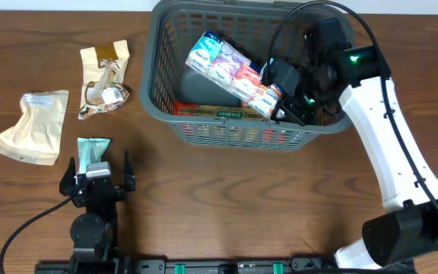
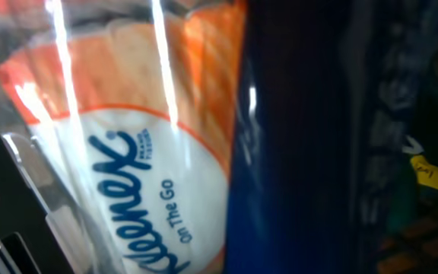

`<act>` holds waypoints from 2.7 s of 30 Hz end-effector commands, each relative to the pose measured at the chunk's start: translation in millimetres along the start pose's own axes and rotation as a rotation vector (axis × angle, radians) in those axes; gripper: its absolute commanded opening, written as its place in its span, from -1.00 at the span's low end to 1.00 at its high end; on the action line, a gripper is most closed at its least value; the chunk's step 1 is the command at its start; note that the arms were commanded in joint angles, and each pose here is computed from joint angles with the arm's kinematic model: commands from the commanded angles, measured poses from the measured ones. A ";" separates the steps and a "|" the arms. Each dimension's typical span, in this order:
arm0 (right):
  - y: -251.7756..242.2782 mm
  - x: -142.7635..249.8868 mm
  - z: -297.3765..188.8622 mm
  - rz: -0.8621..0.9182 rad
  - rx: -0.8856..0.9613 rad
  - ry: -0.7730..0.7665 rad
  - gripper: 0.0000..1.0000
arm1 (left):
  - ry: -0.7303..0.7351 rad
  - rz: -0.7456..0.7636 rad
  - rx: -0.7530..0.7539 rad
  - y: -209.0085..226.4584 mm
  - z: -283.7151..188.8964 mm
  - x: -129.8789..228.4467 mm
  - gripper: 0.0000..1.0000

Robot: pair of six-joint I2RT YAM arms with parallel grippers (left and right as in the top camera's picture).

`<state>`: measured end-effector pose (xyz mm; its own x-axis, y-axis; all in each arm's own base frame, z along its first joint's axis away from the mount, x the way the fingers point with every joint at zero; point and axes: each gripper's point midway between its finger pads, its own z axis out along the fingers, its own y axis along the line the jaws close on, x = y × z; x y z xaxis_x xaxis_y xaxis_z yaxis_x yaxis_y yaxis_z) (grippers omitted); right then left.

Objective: Pack container
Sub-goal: 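Open the right gripper to release the Kleenex pack into the basket, then withdraw the right gripper up and right away from the basket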

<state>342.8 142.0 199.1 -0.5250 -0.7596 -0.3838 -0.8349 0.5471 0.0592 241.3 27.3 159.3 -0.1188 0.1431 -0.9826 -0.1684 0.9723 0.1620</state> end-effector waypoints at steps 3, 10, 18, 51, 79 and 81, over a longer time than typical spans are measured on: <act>-17.2 2.1 10.9 0.066 0.022 -0.014 -0.97 | 0.043 0.015 -0.018 1.5 1.9 17.5 0.97; -35.8 14.5 3.5 0.162 0.035 -0.031 -0.97 | 0.043 0.015 -0.018 1.5 1.9 17.5 0.97; -36.6 15.1 3.1 0.142 0.035 -0.032 -0.98 | 0.043 0.015 -0.018 1.5 1.9 17.5 0.97; -66.0 -66.6 -153.6 0.294 0.364 -0.360 0.98 | 0.043 0.015 -0.018 1.5 1.9 17.5 0.97; -42.5 62.4 -333.4 0.907 0.999 -0.484 0.98 | 0.043 0.015 -0.018 1.5 1.9 17.5 0.97; -41.7 63.6 -332.2 0.908 0.996 -0.476 0.98 | 0.043 0.015 -0.018 1.5 1.9 17.5 0.97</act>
<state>290.7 -40.7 478.3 -0.5373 0.0419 -0.8424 0.2911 0.9466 -0.1385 241.3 27.3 159.3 -0.1188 0.1431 -0.9826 -0.1684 0.9723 0.1620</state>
